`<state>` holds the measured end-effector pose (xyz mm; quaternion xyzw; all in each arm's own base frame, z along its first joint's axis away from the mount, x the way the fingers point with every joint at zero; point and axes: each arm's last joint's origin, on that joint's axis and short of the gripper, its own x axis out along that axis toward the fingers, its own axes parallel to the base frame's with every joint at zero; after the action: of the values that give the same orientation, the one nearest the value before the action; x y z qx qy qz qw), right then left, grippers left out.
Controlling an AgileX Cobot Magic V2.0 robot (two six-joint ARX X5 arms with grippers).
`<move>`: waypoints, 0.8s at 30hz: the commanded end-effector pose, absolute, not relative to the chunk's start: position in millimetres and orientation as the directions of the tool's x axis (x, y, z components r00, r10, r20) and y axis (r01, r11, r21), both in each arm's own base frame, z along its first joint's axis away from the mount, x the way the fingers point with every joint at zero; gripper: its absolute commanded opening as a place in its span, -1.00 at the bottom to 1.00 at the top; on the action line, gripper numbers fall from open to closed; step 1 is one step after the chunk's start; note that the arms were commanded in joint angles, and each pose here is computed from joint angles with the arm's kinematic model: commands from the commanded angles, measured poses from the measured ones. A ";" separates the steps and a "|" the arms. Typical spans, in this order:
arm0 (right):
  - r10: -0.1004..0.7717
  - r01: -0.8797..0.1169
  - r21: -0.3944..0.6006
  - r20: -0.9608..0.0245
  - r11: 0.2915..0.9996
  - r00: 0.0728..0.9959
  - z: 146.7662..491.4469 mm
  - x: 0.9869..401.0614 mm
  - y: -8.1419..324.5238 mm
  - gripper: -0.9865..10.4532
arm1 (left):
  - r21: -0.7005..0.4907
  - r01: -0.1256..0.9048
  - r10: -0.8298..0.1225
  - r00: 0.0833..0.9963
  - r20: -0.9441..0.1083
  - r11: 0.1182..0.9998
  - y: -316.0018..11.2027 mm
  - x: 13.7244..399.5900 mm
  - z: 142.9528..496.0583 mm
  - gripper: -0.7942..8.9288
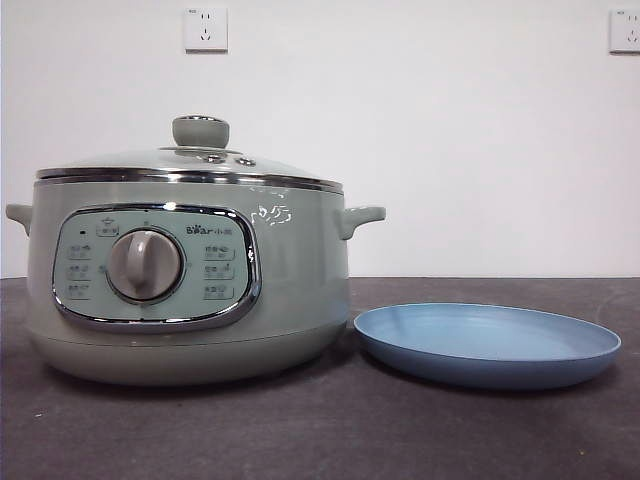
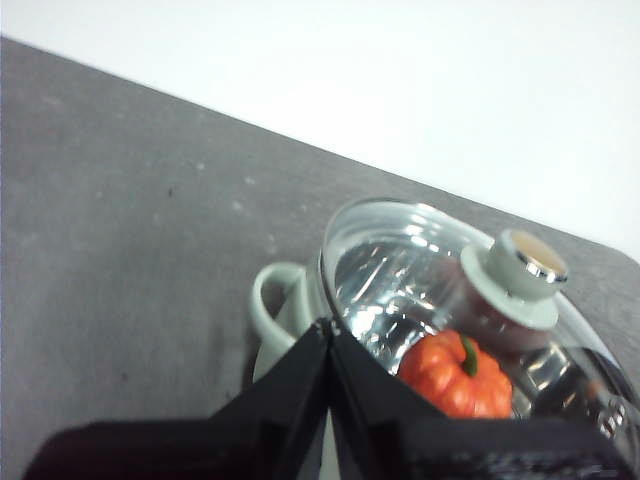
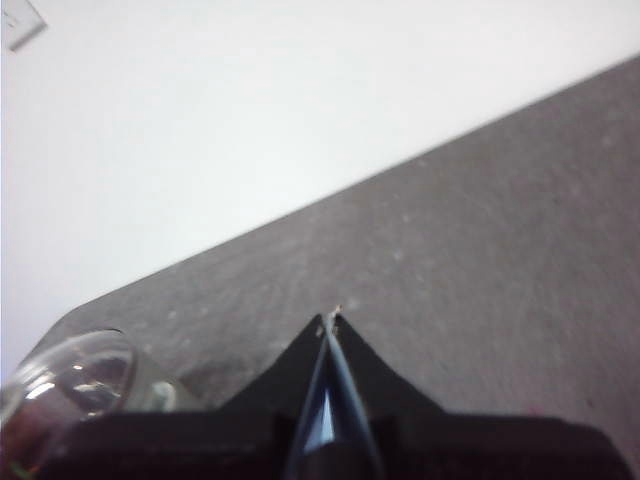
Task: Take the pumpkin out from the steamer,put the pumpkin in the blue plate,close the lid
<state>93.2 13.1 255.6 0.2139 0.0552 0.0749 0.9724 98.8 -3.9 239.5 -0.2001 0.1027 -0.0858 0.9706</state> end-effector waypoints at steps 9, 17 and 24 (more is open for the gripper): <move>0.282 -0.259 0.262 -0.054 0.930 0.958 322.4 110.1 18.6 -0.83 | -0.275 0.258 -0.304 0.942 -0.140 0.926 -5.7 123.0 311.0 -0.85; 0.475 -0.443 0.205 -0.148 0.873 0.867 353.4 131.6 27.2 -0.82 | -0.301 0.449 -0.513 0.839 -0.183 0.841 -11.0 145.6 341.4 -0.85; 0.513 -0.472 0.222 -0.194 0.853 0.836 354.9 148.6 30.6 -0.20 | -0.330 0.513 -0.591 0.780 -0.207 0.793 -13.6 155.1 341.3 -0.64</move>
<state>147.7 30.5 354.1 0.0884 0.1273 0.2570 0.9539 155.7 -12.9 339.9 -0.1398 0.1586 -0.2883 0.9339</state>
